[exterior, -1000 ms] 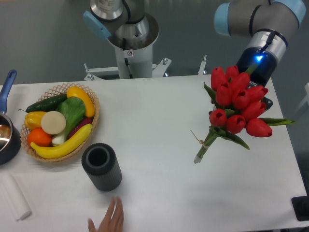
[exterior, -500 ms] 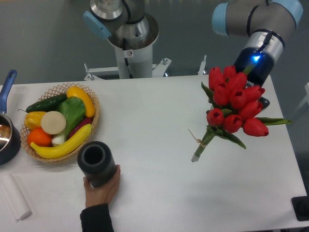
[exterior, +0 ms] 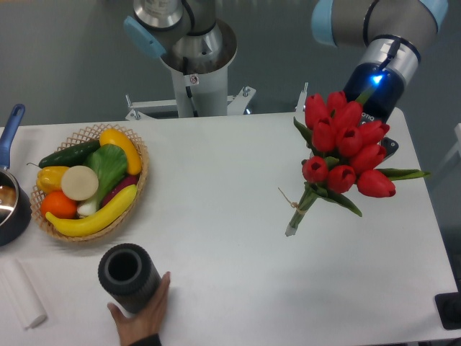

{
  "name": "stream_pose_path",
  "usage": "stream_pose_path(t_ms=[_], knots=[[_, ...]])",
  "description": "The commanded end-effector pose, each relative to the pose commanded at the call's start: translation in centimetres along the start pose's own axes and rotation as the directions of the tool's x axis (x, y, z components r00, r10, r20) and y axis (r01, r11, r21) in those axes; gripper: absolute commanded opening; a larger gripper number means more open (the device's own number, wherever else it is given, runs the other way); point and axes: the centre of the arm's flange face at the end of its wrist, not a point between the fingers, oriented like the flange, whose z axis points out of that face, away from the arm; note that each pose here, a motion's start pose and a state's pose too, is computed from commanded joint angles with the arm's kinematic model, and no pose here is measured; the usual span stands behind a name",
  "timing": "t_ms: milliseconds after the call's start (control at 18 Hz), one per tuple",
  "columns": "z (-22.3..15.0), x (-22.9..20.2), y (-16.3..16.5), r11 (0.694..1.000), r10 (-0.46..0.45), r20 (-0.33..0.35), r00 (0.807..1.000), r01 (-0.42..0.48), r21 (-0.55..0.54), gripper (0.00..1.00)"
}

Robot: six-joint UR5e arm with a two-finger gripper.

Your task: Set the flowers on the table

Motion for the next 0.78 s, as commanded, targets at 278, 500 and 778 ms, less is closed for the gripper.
stream_pose_path(t_ms=[278, 500, 778], knots=[[-0.5, 0.29, -0.48, 0.996, 0.03, 0.052, 0.998, -0.026, -0.085, 0.36], [-0.73, 0.34, -0.39, 0.975, 0.068, 0.118, 0.991, -0.041, -0.22, 0.36], [-0.36, 0.26, -0.08, 0.956, 0.099, 0.135, 0.986, -0.056, -0.289, 0.35]])
